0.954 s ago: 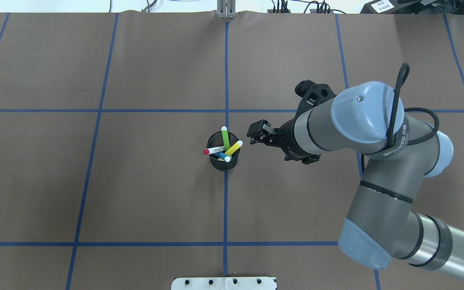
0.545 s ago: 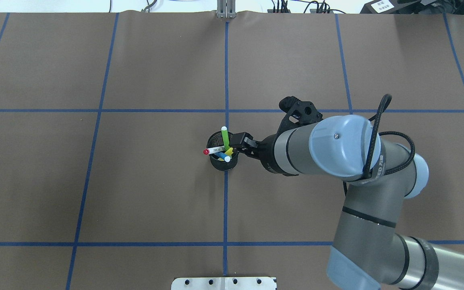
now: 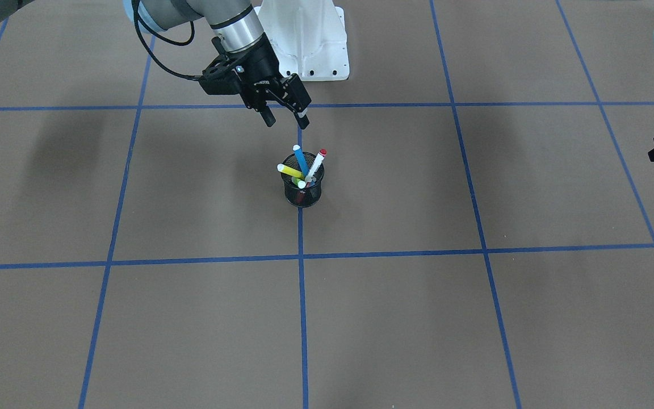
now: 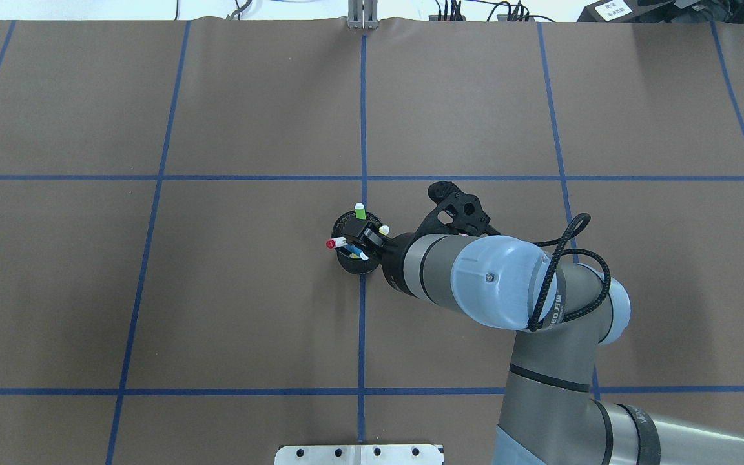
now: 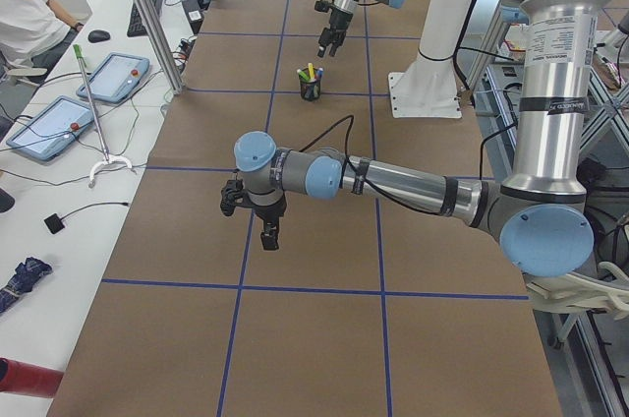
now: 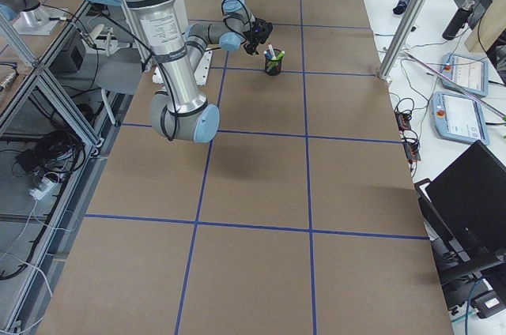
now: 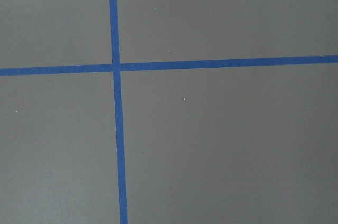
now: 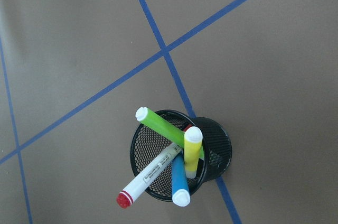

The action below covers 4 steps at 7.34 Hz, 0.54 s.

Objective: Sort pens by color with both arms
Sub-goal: 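Move the right gripper over the black mesh pen cup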

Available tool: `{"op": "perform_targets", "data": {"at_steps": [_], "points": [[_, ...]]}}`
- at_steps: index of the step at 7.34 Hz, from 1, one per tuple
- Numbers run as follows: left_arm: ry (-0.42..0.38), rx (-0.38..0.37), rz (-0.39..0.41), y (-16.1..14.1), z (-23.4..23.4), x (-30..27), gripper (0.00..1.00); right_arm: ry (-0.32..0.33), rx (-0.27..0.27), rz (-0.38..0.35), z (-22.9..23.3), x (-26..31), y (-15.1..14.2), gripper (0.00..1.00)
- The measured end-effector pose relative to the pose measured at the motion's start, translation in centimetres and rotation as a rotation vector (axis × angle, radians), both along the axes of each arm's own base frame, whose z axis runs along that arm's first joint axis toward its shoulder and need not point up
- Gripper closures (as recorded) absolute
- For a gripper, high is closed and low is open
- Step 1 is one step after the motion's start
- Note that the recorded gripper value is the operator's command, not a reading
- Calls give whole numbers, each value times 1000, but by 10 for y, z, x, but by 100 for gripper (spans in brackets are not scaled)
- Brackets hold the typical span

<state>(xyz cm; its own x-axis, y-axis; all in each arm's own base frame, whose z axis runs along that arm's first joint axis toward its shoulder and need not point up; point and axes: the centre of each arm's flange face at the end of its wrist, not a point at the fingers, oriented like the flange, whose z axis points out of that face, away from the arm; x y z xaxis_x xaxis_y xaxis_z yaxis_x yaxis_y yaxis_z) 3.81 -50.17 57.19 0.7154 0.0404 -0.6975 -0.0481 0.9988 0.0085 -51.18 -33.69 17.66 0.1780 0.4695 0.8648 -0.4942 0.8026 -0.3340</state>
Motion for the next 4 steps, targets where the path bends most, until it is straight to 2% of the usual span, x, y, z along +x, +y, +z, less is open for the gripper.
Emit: {"op": "perform_targets", "data": {"at_steps": [2,4], "points": [[0,0,0,0,0,0,0,9,-46,7,9,-8,-5,15],[0,0,-1,0,0,0,0,5,-63,0,6,-12,-11,21]]}}
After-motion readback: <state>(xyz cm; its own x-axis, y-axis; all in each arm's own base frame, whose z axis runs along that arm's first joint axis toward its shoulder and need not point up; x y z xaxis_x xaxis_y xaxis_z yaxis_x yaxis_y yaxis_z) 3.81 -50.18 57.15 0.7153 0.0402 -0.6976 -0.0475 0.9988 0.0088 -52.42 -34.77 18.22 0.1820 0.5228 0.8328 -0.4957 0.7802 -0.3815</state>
